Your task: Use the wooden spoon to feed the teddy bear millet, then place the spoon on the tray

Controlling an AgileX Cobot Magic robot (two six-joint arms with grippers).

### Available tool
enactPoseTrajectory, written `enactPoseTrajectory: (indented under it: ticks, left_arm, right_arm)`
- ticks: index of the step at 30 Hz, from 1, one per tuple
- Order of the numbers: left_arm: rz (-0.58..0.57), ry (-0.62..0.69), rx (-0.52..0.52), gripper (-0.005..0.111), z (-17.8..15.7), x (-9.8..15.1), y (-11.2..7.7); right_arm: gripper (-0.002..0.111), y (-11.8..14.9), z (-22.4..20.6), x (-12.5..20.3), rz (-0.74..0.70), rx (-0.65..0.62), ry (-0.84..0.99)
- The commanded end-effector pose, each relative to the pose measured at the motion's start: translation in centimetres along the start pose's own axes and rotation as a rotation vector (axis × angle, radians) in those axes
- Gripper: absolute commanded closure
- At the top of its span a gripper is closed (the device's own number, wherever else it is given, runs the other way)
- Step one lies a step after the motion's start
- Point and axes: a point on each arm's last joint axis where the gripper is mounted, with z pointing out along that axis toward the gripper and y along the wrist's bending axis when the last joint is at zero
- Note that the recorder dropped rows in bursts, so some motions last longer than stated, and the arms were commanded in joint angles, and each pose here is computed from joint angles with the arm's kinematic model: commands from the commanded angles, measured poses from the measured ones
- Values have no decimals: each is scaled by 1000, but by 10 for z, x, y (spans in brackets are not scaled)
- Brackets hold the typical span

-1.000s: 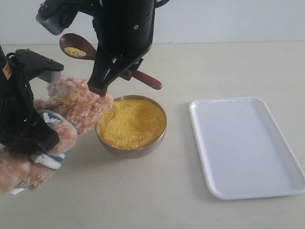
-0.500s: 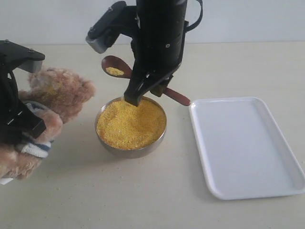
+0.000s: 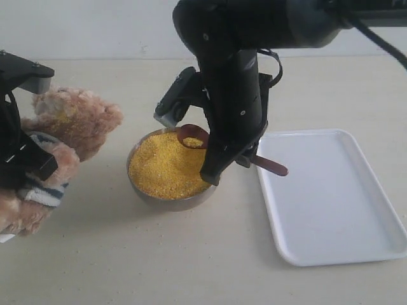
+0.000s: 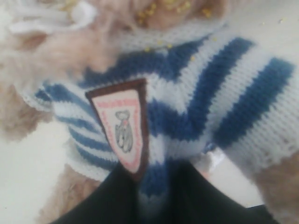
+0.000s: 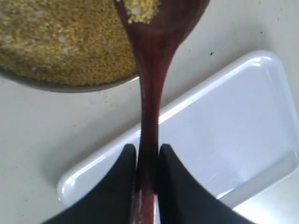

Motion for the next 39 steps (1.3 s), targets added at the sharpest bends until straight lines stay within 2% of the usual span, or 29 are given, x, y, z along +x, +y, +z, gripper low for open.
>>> enactPoseTrajectory:
  ticks: [1,5,9,12,19,25,33,39]
  left_arm:
    - [-12,-27,5,103,-4,-1,1]
    - [-12,-35,6,103,-4,-2,1]
    - [-12,-35,6,103,-4,-2,1]
    - [-13,-34,7,103,-4,-2,1]
    - [-14,-34,11,103,-4,-2,0]
    - [-15,-32,13,103,-4,-2,0]
    - [-15,-32,13,103,-4,-2,0]
    - [-15,-32,13,103,-4,-2,0]
  right_arm:
    - [109,4,4,-4,-32,98,24]
    - [109,15,2,-11,-89,230,29]
    - [109,33,10,-20,-159,277,45]
    - [109,36,16,-27,-195,371,60]
    - [109,34,15,-31,-203,475,49]
    - [109,35,14,-32,-197,502,42]
    - [109,44,20,-28,-212,426,64]
    - [109,44,40,-13,-272,479,146]
